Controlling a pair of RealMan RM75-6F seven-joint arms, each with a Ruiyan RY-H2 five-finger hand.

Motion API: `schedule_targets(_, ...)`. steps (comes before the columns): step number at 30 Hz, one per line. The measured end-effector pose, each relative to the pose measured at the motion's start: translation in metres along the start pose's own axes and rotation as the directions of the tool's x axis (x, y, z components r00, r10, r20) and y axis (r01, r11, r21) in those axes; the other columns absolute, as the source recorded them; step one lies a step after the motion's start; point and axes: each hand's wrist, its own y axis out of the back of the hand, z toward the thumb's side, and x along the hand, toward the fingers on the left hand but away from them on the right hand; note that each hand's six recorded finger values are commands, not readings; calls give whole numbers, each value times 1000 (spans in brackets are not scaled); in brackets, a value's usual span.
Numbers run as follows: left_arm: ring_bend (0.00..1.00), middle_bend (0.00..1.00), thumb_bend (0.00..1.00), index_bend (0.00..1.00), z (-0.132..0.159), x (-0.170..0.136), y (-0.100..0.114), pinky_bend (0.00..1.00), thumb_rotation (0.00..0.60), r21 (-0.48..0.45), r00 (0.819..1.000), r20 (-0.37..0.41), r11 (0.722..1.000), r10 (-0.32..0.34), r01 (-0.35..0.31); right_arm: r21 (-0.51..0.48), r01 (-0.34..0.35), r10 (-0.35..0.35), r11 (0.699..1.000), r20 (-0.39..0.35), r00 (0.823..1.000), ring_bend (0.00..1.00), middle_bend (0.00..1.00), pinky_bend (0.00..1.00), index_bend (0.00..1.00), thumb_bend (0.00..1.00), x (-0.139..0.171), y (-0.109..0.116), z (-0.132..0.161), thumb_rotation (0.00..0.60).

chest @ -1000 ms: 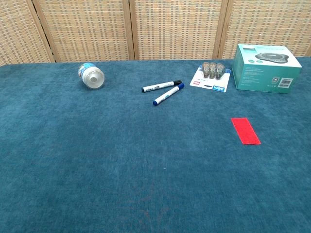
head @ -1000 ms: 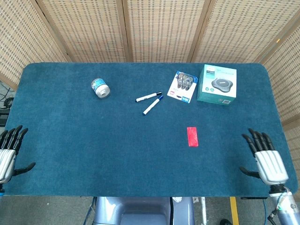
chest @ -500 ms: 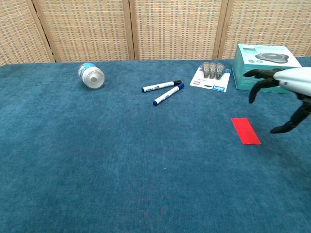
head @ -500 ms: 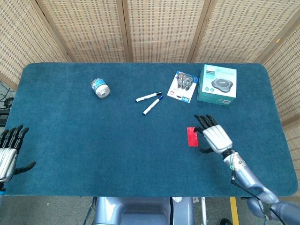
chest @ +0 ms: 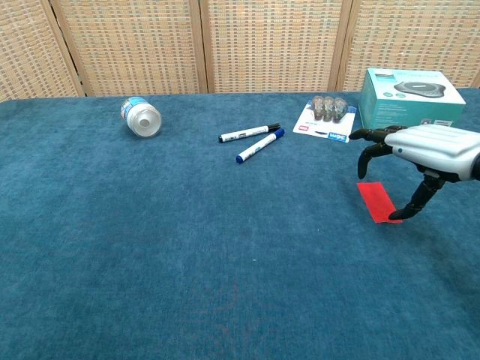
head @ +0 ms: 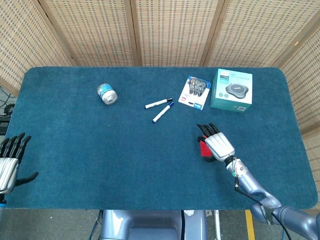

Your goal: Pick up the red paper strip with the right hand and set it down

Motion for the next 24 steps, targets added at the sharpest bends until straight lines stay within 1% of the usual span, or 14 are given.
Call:
schedule_targets(8, 0, 0, 0, 0, 0, 0, 0, 0, 600, 2, 1000, -2, 1000, 2, -2, 92, 15, -15, 996, -1, 1000, 0, 0, 0, 348, 102, -9, -16, -3, 600)
schedule_targets(14, 0, 0, 0, 0, 0, 0, 0, 0, 600, 2, 1000, -2, 1000, 3, -3, 107, 16, -15, 994, -9, 1000, 0, 0, 0, 348, 101, -12, -22, -1, 600)
schedule_targets(20, 0, 0, 0, 0, 0, 0, 0, 0, 600, 2, 1000, -2, 1000, 2, -2, 113, 11, -11, 994, -7, 1000, 0, 0, 0, 348, 104, -12, -24, -1, 600)
schedule_targets(24, 0, 0, 0, 0, 0, 0, 0, 0, 600, 2, 1000, -2, 1000, 2, -2, 134, 14, -13, 991, -3, 1000, 0, 0, 0, 348, 118, -15, -25, -2, 600)
